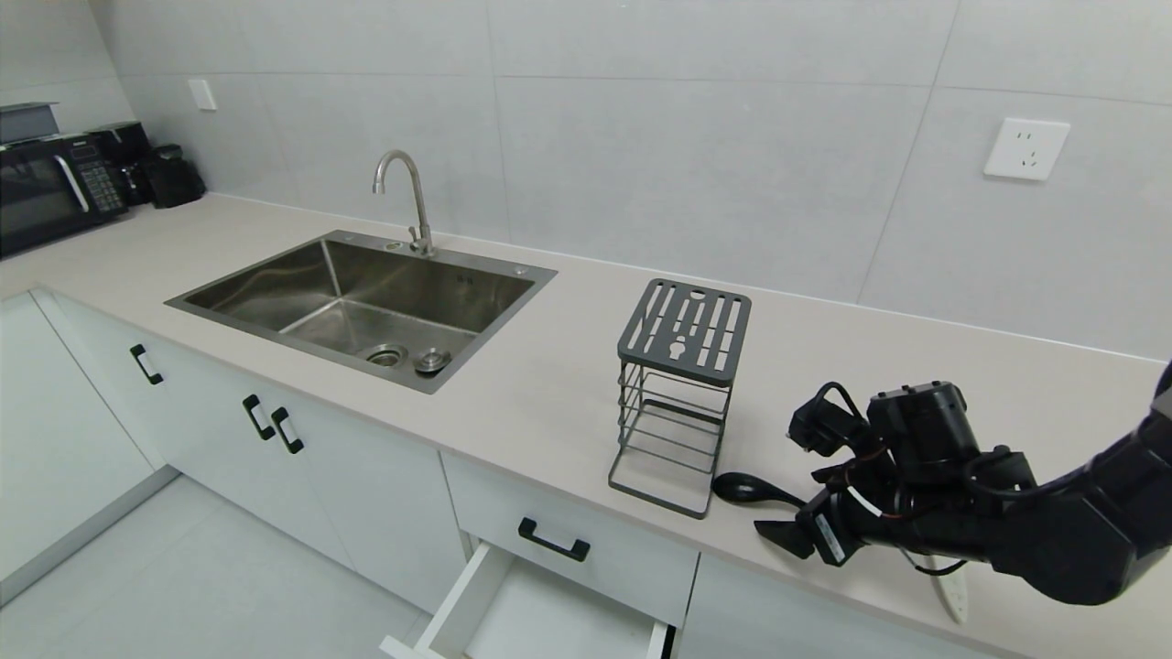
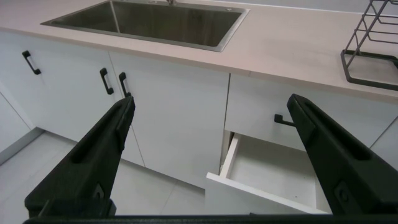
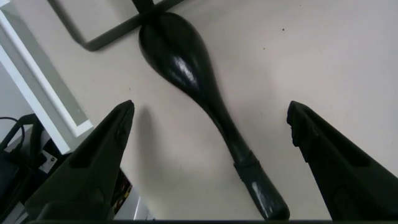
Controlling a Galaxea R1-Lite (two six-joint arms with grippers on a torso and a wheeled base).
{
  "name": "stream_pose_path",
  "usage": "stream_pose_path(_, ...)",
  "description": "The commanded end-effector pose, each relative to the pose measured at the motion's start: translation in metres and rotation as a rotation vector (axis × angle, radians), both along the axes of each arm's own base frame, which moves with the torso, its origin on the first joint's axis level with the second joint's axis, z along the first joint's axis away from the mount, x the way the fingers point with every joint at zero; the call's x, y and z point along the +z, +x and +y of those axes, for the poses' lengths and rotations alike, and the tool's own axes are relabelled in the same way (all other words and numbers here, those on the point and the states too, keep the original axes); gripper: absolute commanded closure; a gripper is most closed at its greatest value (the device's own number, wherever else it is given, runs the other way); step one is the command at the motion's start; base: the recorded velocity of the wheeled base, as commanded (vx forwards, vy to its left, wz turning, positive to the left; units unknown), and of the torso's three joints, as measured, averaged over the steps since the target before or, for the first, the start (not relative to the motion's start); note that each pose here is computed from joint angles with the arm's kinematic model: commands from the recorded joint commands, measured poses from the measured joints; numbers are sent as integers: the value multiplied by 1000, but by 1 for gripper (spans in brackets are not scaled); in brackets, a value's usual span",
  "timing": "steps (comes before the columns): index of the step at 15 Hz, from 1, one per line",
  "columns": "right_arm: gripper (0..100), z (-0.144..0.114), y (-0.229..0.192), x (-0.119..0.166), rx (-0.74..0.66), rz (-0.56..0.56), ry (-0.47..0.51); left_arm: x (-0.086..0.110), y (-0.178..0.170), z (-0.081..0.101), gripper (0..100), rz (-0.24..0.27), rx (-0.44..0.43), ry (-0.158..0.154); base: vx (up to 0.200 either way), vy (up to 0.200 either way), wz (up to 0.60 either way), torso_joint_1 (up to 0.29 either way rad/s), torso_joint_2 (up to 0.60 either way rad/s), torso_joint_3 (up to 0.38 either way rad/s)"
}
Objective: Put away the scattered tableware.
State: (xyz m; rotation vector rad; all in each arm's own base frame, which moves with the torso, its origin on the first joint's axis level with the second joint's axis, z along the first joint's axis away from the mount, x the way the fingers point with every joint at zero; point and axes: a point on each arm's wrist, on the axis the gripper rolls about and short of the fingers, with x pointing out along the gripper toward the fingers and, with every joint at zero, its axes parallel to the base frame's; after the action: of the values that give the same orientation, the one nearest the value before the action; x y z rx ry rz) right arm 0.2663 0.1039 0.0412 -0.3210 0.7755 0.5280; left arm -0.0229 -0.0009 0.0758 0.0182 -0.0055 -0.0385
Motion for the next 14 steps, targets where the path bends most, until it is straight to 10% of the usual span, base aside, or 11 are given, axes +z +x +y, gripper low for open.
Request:
stream_pose_path(1, 0, 2, 8, -10, -5, 21, -8, 0, 0, 0, 0, 0, 0, 0, 0, 0, 0, 0, 0, 0)
stream_pose_path(12, 0, 6, 19, -25, -63, 45, 33, 0, 0, 0, 0, 0, 0, 0, 0, 0, 0, 0, 0, 0)
stream_pose_path(13, 100, 7, 19, -25, -63, 47, 32, 0, 0, 0, 0, 0, 0, 0, 0, 0, 0, 0, 0, 0)
stream_pose_path(14, 100, 7, 19, -25, -65, 48, 33, 0, 0, 0, 0, 0, 0, 0, 0, 0, 0, 0, 0, 0)
